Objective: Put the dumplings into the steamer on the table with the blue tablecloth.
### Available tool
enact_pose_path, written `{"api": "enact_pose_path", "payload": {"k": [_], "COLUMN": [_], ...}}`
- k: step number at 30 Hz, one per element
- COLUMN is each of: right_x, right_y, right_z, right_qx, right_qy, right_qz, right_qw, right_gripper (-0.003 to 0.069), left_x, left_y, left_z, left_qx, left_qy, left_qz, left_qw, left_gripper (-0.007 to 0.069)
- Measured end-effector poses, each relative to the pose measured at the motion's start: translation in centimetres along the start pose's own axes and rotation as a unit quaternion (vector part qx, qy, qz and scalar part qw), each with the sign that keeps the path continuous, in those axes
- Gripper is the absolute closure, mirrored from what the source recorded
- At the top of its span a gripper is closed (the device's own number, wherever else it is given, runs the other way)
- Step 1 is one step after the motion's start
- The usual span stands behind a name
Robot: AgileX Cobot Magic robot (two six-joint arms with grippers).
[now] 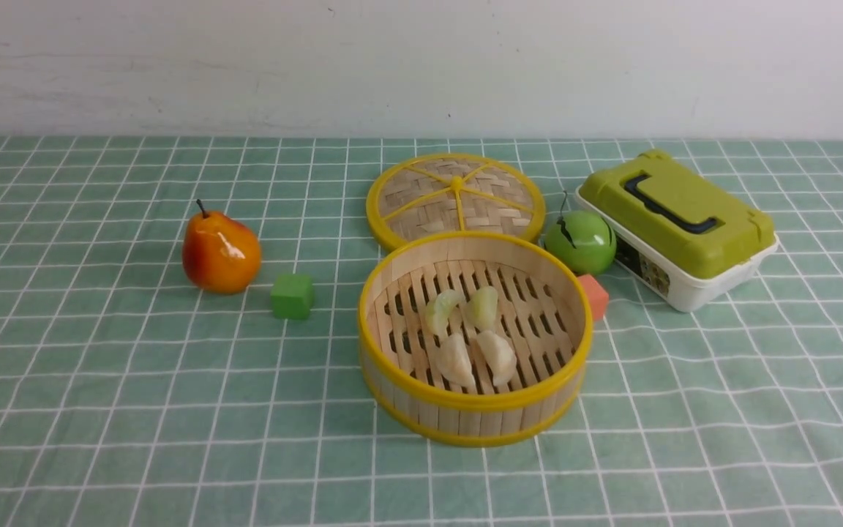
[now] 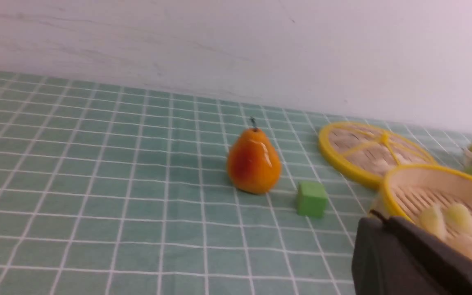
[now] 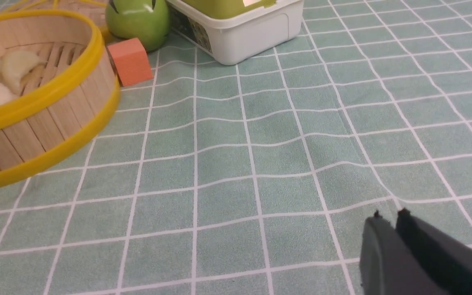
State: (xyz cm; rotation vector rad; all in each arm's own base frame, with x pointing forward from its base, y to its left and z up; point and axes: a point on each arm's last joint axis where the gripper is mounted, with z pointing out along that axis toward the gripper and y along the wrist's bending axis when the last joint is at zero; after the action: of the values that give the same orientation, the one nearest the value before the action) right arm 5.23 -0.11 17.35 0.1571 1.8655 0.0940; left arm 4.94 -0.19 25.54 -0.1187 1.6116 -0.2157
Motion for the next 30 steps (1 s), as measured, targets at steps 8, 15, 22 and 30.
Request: {"api": "enact_pose_path", "payload": {"k": [8,15,22,30], "right_x": [0.0,0.0,0.0,0.0], "right_y": [0.0,0.0,0.0,0.0], "right_z": [0.0,0.0,0.0,0.0], "right_qx": [0.0,0.0,0.0,0.0], "right_qy": [0.0,0.0,0.0,0.0], "right_qz": [0.0,0.0,0.0,0.0], "right_qw": [1.0,1.0,1.0,1.0], "right_gripper": [0.0596,0.0585,0.0571,0.0561], "left_x": [5.7,7.7,8.3,8.3], "left_y": [1.8,2.1,2.2,2.2], "left_z": [0.8,0.8,0.7,0.7], "left_qx": [-0.063,-0.068,-0.07,-0.069], "left_qy": [0.012,0.088,0.119,0.119], "left_qz": [-0.023,-0.034,-0.009,-0.004], "left_qw": [0.998,0.993,0.99,0.99], "left_gripper": [0.0639,0.0639,0.0639,0.0639]}}
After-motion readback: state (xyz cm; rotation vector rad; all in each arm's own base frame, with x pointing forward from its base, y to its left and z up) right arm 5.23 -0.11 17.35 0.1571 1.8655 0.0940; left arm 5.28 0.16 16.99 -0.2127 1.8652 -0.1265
